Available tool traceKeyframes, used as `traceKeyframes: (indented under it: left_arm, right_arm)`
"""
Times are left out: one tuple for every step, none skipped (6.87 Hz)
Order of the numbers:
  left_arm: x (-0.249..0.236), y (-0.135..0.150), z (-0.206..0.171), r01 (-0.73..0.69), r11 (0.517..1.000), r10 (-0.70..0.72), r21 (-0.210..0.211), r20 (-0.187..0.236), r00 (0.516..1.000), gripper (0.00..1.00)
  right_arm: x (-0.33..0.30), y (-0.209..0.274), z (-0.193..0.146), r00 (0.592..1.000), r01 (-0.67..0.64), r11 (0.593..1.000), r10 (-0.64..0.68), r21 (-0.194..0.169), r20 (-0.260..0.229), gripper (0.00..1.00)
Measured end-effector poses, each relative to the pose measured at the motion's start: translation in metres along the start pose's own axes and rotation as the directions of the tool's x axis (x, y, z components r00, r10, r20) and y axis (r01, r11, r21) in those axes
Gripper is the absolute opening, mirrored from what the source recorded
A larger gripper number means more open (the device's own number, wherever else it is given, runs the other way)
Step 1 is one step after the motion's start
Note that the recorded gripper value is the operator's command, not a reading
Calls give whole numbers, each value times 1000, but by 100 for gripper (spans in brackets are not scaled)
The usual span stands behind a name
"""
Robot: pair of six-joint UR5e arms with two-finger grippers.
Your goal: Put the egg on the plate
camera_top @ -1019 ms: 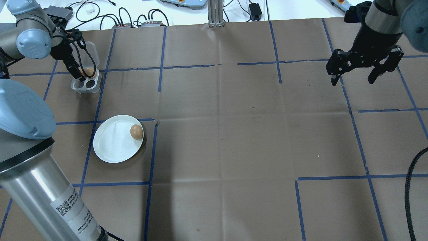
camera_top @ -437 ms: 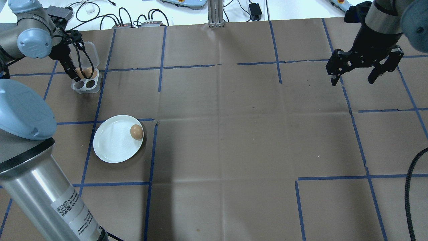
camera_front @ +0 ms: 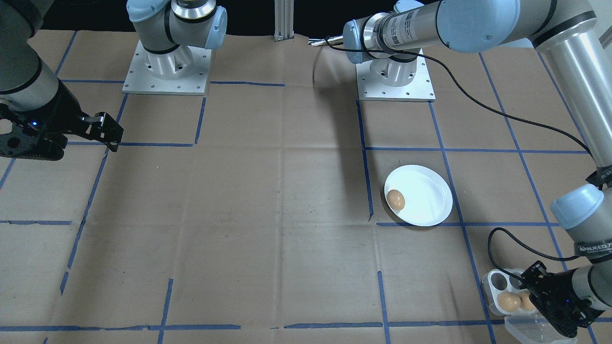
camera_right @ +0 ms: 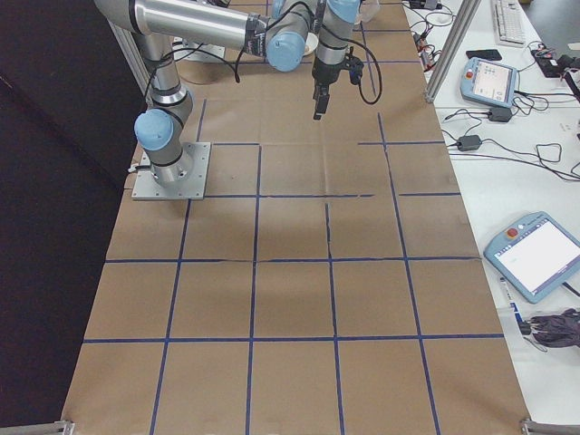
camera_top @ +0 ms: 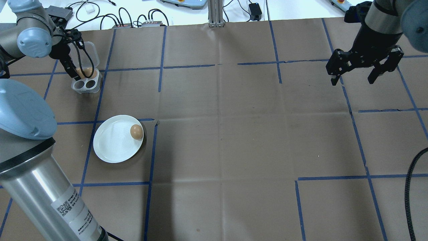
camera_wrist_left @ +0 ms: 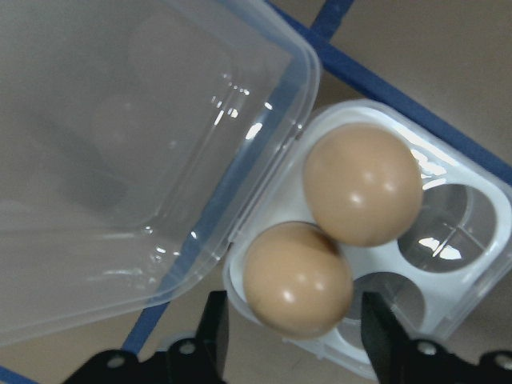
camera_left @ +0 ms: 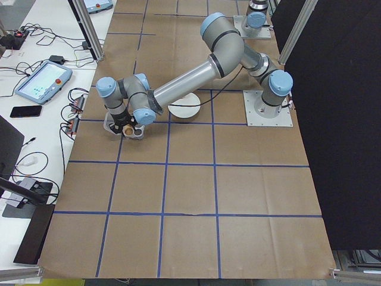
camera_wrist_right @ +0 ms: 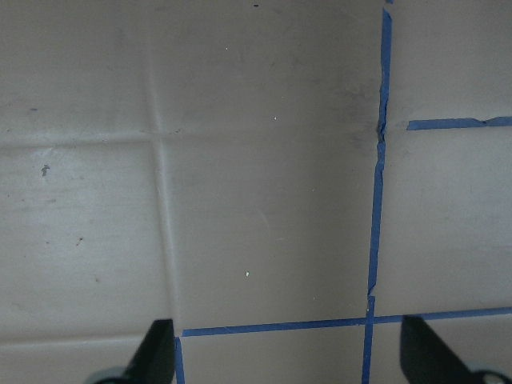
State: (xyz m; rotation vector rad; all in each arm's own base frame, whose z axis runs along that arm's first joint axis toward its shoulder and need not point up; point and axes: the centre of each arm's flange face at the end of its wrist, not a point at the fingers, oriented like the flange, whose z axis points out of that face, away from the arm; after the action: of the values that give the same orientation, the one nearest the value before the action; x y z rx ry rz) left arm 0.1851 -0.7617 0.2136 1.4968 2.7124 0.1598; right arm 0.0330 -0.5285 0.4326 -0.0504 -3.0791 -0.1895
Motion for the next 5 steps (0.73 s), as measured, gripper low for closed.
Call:
traceKeyframes:
  left_arm:
    - [0,-1,0,4,1000,-4,3,1,1000,65]
    - [1,-4,0,9,1000,-9,16,0,1000,65]
    - [1,-6,0,15,999,-15,33,-3,1000,65]
    - [1,-7,1,18,999,-17,40,-6,1000,61]
    - [1,-8,1,18,999,-18,42,-7,1000,52]
  right_arm:
    - [0,0,0,1000,0,1000,0,0,0,100]
    - [0,0,0,1000,0,1000,0,0,0,100]
    - [0,0,0,1000,0,1000,0,0,0,100]
    - [0,0,0,1000,0,1000,0,0,0,100]
    - [0,0,0,1000,0,1000,0,0,0,100]
